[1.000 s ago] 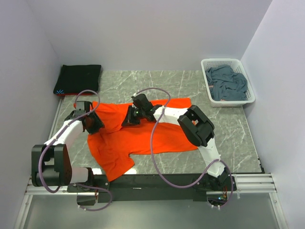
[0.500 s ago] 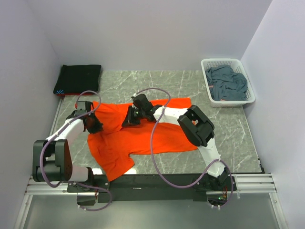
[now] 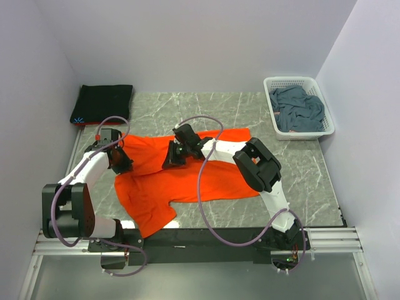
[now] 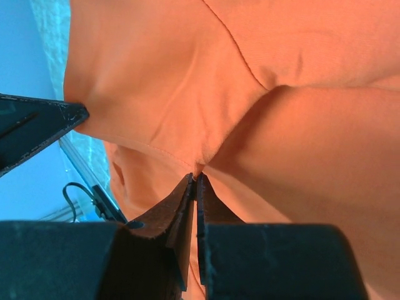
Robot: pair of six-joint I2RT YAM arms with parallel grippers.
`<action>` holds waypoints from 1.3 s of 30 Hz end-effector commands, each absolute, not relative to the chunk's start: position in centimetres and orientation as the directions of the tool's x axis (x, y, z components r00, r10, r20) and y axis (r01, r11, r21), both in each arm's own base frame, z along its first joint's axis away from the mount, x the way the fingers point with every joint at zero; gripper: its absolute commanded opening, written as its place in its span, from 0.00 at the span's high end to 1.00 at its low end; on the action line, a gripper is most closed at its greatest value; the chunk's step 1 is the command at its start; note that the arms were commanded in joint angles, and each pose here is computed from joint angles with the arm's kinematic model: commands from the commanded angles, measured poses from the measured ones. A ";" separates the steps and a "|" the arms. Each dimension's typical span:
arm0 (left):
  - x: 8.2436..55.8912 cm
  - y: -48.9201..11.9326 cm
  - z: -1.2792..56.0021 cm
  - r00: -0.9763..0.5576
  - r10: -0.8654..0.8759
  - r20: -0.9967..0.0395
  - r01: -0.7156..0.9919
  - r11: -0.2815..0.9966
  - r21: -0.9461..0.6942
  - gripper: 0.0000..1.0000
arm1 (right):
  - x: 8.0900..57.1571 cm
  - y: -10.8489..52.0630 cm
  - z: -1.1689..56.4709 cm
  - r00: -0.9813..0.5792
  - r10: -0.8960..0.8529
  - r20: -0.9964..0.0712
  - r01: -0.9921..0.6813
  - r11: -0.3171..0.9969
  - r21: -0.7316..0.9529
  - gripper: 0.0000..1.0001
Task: Fold and stack the t-shirts
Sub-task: Fold the tshirt
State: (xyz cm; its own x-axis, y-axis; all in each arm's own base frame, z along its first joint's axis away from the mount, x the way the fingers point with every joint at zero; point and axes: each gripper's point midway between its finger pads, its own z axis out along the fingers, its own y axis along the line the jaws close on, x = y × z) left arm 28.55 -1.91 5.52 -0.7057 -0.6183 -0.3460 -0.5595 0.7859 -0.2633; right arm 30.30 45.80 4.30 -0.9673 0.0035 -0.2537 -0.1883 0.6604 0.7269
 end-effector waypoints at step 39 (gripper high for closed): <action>44.3 6.8 1.9 -0.565 -0.667 -0.485 -0.722 0.684 -0.101 0.75 | 46.7 13.6 2.8 -0.808 0.439 -0.394 0.294 0.879 0.375 0.68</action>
